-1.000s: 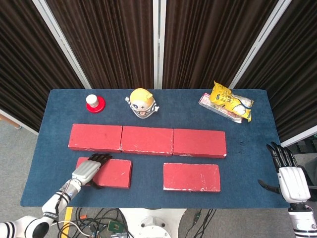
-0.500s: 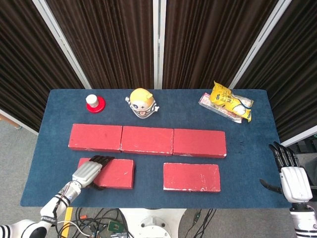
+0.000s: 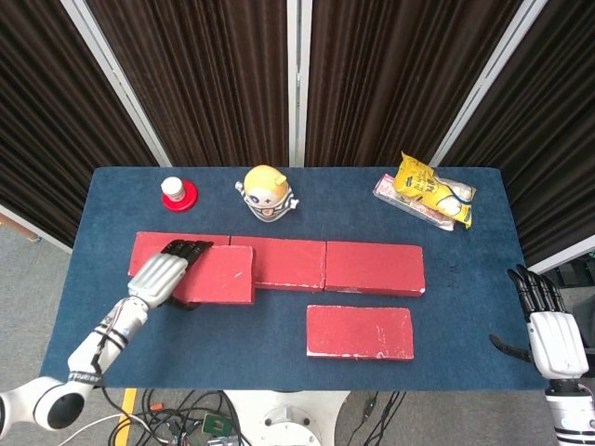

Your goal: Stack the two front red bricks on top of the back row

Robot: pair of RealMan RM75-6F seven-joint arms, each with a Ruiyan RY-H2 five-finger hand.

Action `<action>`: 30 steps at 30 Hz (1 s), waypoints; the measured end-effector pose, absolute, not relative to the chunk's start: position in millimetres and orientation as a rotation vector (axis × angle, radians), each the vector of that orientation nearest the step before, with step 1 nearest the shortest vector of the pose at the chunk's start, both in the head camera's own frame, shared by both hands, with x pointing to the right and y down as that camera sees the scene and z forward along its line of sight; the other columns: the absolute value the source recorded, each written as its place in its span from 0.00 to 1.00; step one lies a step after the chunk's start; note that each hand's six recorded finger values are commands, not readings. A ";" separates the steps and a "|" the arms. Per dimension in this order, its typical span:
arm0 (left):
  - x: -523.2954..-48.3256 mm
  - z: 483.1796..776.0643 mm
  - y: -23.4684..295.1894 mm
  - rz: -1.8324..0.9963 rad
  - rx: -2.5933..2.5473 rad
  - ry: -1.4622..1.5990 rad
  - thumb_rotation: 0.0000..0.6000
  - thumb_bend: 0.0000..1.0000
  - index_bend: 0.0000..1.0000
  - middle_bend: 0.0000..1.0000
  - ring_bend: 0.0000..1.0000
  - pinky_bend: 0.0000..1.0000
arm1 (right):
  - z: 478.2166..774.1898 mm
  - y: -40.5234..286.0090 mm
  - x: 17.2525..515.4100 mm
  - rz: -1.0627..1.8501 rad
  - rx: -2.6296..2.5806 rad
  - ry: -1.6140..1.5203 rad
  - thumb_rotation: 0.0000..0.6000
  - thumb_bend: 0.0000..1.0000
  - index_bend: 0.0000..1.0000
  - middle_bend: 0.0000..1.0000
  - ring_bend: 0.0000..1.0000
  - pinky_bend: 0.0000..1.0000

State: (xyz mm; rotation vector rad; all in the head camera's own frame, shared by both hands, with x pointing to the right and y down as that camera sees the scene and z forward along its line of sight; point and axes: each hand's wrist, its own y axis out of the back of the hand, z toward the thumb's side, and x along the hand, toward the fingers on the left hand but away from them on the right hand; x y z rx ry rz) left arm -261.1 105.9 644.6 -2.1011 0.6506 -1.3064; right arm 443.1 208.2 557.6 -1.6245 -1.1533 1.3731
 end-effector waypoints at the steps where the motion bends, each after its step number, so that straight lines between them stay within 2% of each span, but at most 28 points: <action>1: -255.3 649.8 100.4 -1.303 -2.105 0.647 1.00 0.23 0.00 0.11 0.13 0.10 | 558.1 208.1 442.9 1.372 -1.625 -1.155 1.00 0.00 0.00 0.00 0.00 0.00; 13: -230.4 696.6 66.8 -1.361 -2.100 0.605 1.00 0.23 0.00 0.10 0.13 0.10 | 559.8 208.6 446.3 1.386 -1.623 -1.159 1.00 0.00 0.00 0.00 0.00 0.00; 30: -226.2 716.7 62.1 -1.353 -2.100 0.539 1.00 0.23 0.00 0.10 0.13 0.10 | 566.4 210.5 452.8 1.429 -1.613 -1.158 1.00 0.00 0.00 0.00 0.00 0.00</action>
